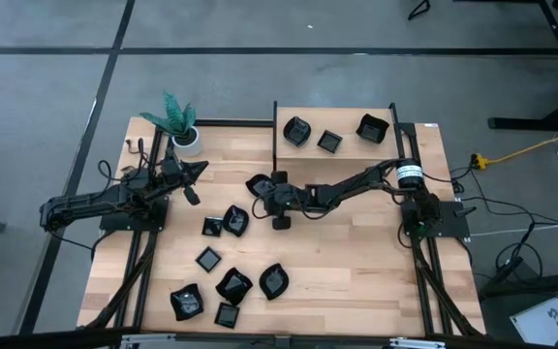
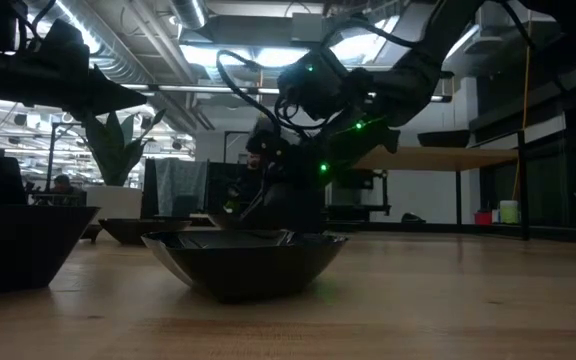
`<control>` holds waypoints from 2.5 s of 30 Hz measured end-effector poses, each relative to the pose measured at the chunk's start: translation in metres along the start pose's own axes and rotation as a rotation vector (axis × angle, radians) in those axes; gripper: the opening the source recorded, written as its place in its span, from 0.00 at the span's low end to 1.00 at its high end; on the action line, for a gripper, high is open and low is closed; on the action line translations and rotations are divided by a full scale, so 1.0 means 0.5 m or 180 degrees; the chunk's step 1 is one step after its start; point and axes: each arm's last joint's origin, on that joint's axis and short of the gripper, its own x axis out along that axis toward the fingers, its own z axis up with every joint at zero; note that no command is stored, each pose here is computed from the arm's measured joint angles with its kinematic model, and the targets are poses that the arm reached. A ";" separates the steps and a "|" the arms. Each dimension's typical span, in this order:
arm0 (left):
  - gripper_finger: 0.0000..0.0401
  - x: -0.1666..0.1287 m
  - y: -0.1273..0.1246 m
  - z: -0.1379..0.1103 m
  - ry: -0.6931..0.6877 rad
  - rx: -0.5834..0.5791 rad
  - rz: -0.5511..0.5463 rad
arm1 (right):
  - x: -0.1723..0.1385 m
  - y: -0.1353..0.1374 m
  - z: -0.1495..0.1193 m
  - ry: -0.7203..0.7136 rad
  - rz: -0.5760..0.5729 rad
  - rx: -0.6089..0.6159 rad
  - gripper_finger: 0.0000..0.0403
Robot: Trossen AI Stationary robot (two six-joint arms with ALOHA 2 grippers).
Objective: Pick & Place Mini shaped plates
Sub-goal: Stack the black leaf-shaped plate on top of the black leaf-shaped plate on the shelf
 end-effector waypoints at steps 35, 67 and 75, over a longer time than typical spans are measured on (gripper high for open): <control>0.01 0.000 0.000 0.000 -0.0001 0.0000 0.0000 | -0.151 -0.029 0.191 -0.0009 0.1029 0.0899 0.00; 0.01 0.000 0.000 0.000 0.0000 0.0001 0.0000 | -0.398 -0.185 0.227 -0.0012 -0.0429 0.1087 0.00; 0.01 0.000 0.000 0.000 0.0000 0.0000 0.0000 | -0.380 -0.242 0.192 0.0167 -0.0857 0.1758 0.00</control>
